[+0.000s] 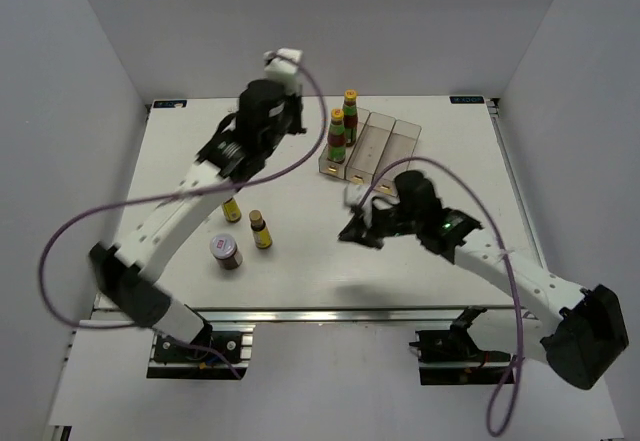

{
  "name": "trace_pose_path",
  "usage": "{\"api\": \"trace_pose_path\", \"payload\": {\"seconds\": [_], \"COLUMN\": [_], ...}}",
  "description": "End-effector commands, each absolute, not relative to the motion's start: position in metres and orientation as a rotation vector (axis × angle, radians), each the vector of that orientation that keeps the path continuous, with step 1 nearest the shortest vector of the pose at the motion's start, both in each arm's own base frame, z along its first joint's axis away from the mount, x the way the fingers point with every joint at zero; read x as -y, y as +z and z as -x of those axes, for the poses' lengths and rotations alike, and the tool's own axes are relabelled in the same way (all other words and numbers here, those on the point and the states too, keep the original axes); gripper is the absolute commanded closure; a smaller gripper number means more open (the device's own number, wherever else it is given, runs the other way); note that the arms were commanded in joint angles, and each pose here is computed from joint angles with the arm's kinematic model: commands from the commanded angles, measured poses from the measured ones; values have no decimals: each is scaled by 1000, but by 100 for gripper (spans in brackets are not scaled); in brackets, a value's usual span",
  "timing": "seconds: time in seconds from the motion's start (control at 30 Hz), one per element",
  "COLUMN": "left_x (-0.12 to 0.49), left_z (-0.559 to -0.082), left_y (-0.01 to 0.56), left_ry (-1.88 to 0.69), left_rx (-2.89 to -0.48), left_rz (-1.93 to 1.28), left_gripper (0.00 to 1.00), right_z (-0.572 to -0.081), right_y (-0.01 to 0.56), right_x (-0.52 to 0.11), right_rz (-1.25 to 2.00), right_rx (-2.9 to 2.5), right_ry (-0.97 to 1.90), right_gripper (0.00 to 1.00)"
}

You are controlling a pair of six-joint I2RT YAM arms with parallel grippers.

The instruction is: Organize the condiment bottles

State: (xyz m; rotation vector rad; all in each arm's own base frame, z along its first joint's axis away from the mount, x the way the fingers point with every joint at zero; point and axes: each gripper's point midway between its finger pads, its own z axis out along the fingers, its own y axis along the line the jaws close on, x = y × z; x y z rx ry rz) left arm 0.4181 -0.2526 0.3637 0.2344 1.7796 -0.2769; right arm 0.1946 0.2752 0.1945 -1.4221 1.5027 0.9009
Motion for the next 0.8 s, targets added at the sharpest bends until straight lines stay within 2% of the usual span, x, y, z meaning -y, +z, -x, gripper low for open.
{"api": "trace_pose_path", "payload": {"seconds": [0.0,0.03,0.07,0.1,0.13,0.17,0.2,0.23,0.27,0.33,0.5,0.77], "left_x": [205,188,169,156,145,132,120,112,104,82,38,35], "left_z": [-382,-375,-360,-353,-346,-331,-325,-318,-313,-301,-285,-285], "left_y": [363,337,353,352,352,357,359,358,356,362,352,350], "left_ry": [-244,-205,-215,-198,-180,-178,-149,-129,-113,-54,115,125], "left_rx": [-1764,-1807,-1763,-1753,-1745,-1720,-1710,-1716,-1715,-1686,-1610,-1592], "left_rz": [-191,-176,-125,-96,-75,-49,-13,5,27,91,218,226], "left_gripper": [96,95,89,60,46,37,27,24,22,18,11,10], "right_z": [-196,-204,-208,-212,-222,-229,-231,-237,-237,-237,-235,-248], "right_y": [190,211,194,189,213,194,192,193,190,186,178,175], "right_x": [-316,-332,-348,-355,-371,-382,-389,-396,-410,-431,-455,-471], "right_rz": [1511,1473,1487,1478,1404,1403,1393,1365,1346,1294,1199,1126], "right_rx": [-1431,-1428,-1512,-1583,-1609,-1686,-1716,-1730,-1759,-1818,-1923,-1931], "right_ry": [705,693,722,744,773,783,792,787,813,812,879,857], "right_gripper": [85,78,58,52,45,33,30,26,17,13,12,11]}}
